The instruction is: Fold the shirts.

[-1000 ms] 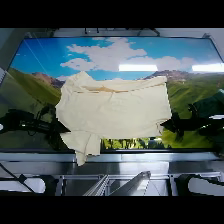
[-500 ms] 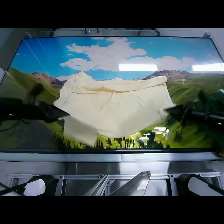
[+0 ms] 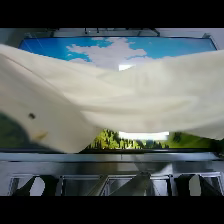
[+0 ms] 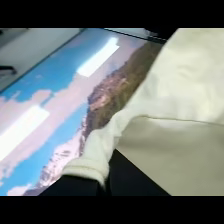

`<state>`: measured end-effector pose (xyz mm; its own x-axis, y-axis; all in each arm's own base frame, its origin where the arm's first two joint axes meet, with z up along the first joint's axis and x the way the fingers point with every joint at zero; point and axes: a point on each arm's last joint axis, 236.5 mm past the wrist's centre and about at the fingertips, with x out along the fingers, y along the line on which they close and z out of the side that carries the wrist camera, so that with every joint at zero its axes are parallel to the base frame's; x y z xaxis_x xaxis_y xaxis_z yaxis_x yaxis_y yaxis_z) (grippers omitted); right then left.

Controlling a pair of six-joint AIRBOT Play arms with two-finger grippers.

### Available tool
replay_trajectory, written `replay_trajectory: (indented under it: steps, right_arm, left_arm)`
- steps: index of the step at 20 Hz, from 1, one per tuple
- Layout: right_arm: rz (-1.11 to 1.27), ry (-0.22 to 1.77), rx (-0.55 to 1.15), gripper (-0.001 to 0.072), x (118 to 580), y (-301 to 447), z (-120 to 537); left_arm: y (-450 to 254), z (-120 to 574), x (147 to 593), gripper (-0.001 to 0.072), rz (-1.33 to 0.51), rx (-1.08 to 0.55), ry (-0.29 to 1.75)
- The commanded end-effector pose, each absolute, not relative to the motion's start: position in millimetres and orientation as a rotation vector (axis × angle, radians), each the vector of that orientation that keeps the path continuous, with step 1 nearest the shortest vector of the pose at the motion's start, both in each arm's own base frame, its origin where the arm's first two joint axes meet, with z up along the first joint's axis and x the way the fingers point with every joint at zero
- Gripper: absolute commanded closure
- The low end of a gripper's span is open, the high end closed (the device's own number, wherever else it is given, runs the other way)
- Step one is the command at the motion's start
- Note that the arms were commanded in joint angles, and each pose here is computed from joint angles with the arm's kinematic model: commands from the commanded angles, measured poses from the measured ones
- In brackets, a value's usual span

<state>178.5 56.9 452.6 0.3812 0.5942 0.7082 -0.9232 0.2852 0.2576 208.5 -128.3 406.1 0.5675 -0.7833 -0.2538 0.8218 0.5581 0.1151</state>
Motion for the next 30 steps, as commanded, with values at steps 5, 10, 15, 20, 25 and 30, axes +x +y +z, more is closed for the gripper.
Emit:
replay_trajectory:
  steps: [5,10,15,20,25,30]
  right_arm:
    - [0.569,-0.049,0.653,0.0692,291,34,348]
    - [0.485,0.281,0.885,0.0692,378,35,199]
    - [0.348,0.498,1.068,0.0692,454,34,41]
    - [0.432,0.411,1.349,0.0693,494,23,-10]
    - [0.502,0.405,1.382,0.0694,500,13,-5]
    - [0.571,0.678,1.328,0.0694,449,16,-38]
  left_arm:
    - [-99,386,283,0.0683,-1.078,-0.003,0.417]
    - [-93,234,387,0.0681,-1.199,-0.342,0.806]
    - [-96,84,447,0.0682,-1.203,-0.649,1.038]
    - [-88,1,481,0.0682,-1.08,-0.8,1.097]
    - [-78,0,471,0.0682,-1.088,-0.843,1.14]
    - [-70,-16,437,0.0683,-1.054,-0.851,1.37]
